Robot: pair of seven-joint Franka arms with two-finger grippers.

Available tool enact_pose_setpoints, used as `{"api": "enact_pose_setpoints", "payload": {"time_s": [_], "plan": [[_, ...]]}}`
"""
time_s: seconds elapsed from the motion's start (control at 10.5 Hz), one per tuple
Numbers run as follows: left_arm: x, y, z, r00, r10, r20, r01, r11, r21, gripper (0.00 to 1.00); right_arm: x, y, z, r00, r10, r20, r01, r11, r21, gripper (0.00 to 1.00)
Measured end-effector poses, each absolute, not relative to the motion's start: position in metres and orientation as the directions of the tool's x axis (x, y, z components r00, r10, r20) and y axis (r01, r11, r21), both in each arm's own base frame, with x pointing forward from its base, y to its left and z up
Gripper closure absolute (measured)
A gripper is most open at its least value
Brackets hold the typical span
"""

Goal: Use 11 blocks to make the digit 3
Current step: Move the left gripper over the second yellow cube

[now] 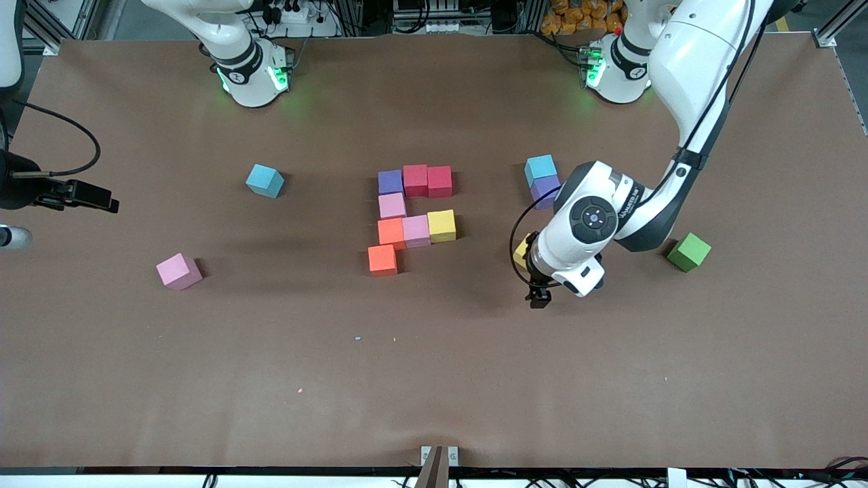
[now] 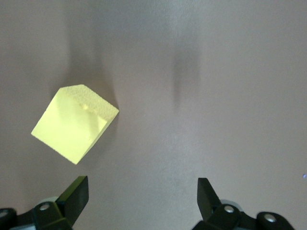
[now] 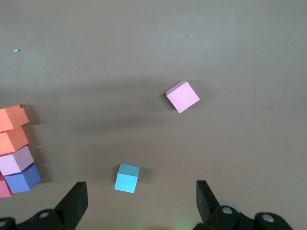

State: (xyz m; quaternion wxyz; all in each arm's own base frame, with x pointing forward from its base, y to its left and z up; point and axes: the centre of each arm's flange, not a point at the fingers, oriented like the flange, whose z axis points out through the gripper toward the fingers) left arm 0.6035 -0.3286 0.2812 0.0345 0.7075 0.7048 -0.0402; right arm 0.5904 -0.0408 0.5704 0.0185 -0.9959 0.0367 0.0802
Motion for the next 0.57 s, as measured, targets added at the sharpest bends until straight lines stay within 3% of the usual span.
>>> {"api": "enact_pose_setpoints", "payload": {"time_s": [0.57], "plan": [[0.583, -0.365, 0.296, 0.025, 0.991, -0.134, 0.999, -0.029, -0.029, 0.00, 0.590, -0.042, 0.570, 0.984, -0.072, -0.161, -0.077, -0.997, -0.031, 0.00]]}}
